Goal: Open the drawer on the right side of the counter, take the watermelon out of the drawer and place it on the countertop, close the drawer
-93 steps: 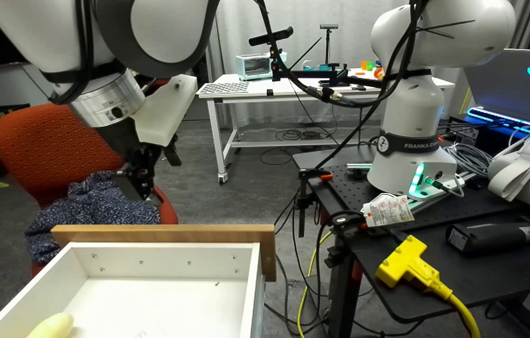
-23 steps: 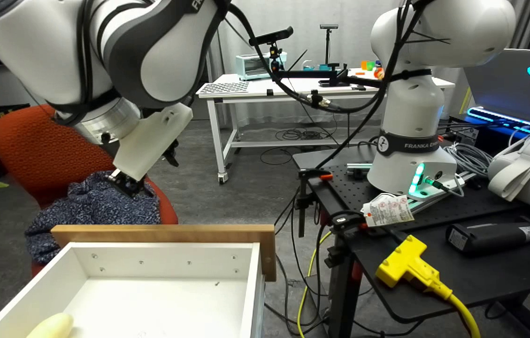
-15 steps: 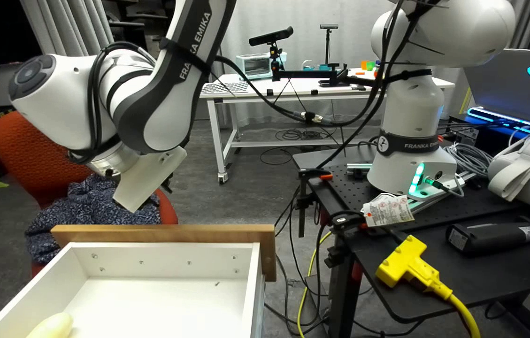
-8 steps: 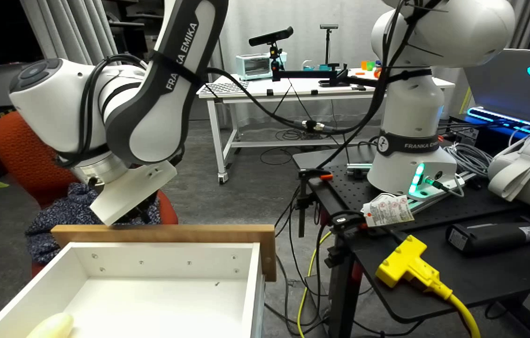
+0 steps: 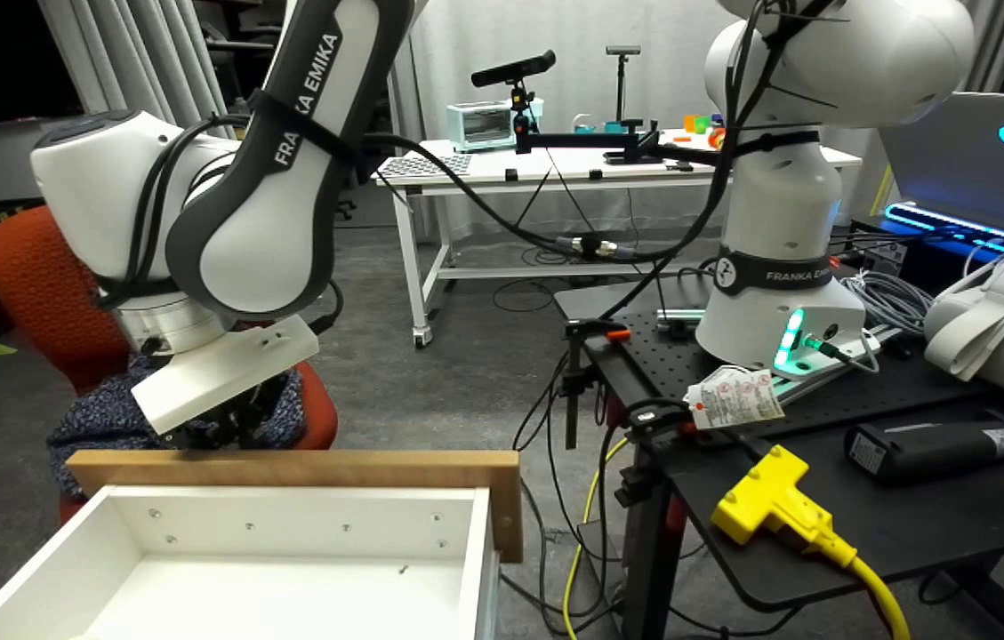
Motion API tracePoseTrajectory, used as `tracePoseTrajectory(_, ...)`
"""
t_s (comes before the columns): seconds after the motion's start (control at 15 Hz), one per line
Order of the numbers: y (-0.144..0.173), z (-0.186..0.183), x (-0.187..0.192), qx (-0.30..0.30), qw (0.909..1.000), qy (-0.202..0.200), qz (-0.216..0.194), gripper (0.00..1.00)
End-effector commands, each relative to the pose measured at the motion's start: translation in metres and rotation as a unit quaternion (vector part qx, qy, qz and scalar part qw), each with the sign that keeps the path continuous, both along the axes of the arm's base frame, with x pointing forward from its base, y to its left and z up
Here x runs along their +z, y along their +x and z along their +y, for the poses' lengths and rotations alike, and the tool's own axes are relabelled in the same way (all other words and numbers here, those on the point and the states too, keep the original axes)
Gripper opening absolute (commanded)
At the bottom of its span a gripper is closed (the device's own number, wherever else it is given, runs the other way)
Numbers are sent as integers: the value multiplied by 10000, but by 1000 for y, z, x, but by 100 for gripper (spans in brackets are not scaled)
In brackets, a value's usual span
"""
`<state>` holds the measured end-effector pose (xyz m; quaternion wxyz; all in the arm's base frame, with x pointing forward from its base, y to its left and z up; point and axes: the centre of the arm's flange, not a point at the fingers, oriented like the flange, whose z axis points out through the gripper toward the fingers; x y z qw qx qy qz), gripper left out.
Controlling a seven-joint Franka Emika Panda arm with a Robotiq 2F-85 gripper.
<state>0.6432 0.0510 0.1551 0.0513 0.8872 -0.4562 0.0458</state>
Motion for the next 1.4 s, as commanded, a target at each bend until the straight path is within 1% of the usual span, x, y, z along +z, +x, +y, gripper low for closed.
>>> tracePoseTrajectory(0.0, 10, 9, -14, 69, 9986, 524, -97, 0)
tracePoseTrajectory(0.2, 17, 23, -17, 172, 9966, 790, -125, 0)
tracePoseTrajectory(0.73, 43, 75, -12, 686, 9888, 1291, -286, 0)
tracePoseTrajectory(1.13, 61, 122, -15, 1238, 9769, 1702, -357, 0)
tracePoseTrajectory(1.33, 70, 146, -15, 1513, 9705, 1832, -402, 0)
